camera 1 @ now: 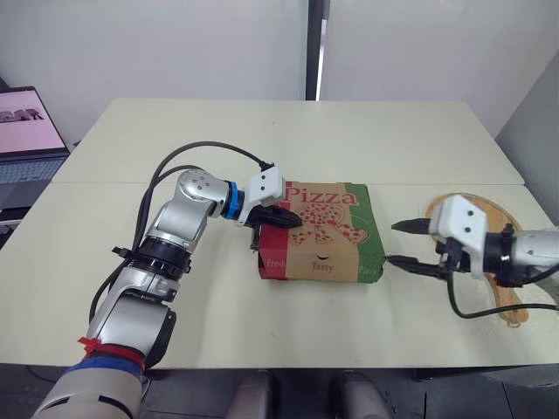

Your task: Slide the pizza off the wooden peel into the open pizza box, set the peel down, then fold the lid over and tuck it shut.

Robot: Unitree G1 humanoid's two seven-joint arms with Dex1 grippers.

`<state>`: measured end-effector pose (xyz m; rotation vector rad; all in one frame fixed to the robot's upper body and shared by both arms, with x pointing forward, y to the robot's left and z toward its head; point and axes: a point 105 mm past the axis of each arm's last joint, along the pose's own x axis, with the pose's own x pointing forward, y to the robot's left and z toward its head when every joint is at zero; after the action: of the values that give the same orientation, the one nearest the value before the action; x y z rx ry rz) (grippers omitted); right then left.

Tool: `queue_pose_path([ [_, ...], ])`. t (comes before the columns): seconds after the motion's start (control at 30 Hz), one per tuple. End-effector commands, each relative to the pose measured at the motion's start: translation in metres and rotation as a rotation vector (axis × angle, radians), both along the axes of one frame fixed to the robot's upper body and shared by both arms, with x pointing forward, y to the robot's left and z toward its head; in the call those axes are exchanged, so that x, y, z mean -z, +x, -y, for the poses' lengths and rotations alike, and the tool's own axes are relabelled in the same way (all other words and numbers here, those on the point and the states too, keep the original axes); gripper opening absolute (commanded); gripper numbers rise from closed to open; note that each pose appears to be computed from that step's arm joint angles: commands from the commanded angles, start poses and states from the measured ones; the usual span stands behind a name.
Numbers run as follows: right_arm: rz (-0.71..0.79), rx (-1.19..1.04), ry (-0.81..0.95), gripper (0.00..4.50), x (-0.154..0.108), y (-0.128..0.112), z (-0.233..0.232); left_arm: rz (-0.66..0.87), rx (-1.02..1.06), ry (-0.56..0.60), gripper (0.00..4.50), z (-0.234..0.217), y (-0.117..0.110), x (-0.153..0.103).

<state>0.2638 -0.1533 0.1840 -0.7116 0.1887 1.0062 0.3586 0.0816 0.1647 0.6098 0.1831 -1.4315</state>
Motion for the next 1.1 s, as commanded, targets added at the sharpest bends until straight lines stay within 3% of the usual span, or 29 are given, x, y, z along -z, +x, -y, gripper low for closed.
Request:
queue_pose_path([
  [0.03,0.087,-0.049,-0.057,3.33,0.001,0.001,-0.011,0.018,0.002,0.002,0.0,0.0,0.001,-0.005],
  [0.43,0.152,-0.076,-0.094,3.33,0.014,0.015,-0.02,0.02,0.001,0.001,0.0,-0.001,0.002,-0.007],
  [0.87,0.312,-0.03,-0.026,3.33,-0.011,0.031,-0.024,0.021,0.006,-0.007,0.0,0.0,0.002,-0.009],
  [1.1,0.186,-0.116,-0.058,3.33,0.004,0.011,-0.03,0.028,0.006,-0.014,0.0,0.0,0.003,-0.011],
])
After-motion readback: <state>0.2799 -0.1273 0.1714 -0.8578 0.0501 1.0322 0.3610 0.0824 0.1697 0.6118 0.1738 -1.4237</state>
